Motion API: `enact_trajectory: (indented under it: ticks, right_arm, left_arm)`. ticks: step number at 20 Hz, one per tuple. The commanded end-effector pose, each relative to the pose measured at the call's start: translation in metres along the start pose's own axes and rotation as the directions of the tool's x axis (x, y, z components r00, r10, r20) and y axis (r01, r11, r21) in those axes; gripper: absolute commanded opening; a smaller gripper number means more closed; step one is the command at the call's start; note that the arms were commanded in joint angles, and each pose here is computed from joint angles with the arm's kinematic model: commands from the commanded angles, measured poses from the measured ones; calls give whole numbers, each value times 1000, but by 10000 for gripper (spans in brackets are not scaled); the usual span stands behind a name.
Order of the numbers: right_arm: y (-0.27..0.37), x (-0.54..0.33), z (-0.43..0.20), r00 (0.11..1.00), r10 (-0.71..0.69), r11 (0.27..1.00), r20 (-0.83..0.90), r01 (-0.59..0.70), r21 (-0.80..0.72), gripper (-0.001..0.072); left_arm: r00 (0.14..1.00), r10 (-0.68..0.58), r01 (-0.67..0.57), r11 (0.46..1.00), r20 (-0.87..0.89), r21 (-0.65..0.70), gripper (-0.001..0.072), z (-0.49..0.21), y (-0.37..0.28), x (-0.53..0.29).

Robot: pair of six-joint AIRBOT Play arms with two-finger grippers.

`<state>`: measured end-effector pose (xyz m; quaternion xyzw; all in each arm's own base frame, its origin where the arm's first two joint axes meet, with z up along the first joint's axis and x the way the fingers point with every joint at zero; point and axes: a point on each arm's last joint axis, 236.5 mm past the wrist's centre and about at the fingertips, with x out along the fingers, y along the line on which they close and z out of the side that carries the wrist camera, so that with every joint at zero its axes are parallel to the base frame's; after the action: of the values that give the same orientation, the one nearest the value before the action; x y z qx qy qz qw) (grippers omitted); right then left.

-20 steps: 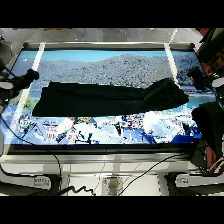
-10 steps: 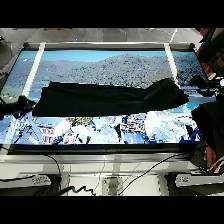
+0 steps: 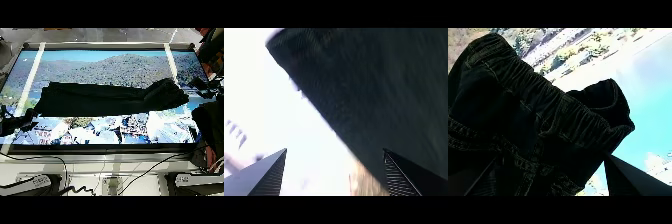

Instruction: Fold the clothes and pants, and hang the long-sleeved shirts on hangers.

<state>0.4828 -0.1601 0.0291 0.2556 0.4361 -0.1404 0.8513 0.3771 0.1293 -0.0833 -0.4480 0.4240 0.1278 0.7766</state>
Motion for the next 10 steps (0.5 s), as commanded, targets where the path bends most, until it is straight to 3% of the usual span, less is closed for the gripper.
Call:
enact_trajectory:
  ticks: [1,4,6,8,10]
  right_arm:
    - [17,3,-7,1000,18,998,-18,-19,-59,687]
    - [33,5,-12,999,33,995,-23,-35,-91,687]
    - [37,5,-13,999,38,995,-22,-40,-92,687]
    - [46,6,-19,998,57,994,-40,-60,-95,687]
    - [64,8,-23,996,78,989,-41,-82,-119,683]
  left_arm:
    - [985,41,-34,998,165,-46,719,29,-3,27]
    - [983,17,-34,996,183,87,717,42,-35,52]
    - [979,-19,-10,991,205,137,664,59,-62,62]
    - [973,-53,15,986,224,168,387,78,-84,70]
    - [963,-90,41,981,255,191,23,97,-105,67]
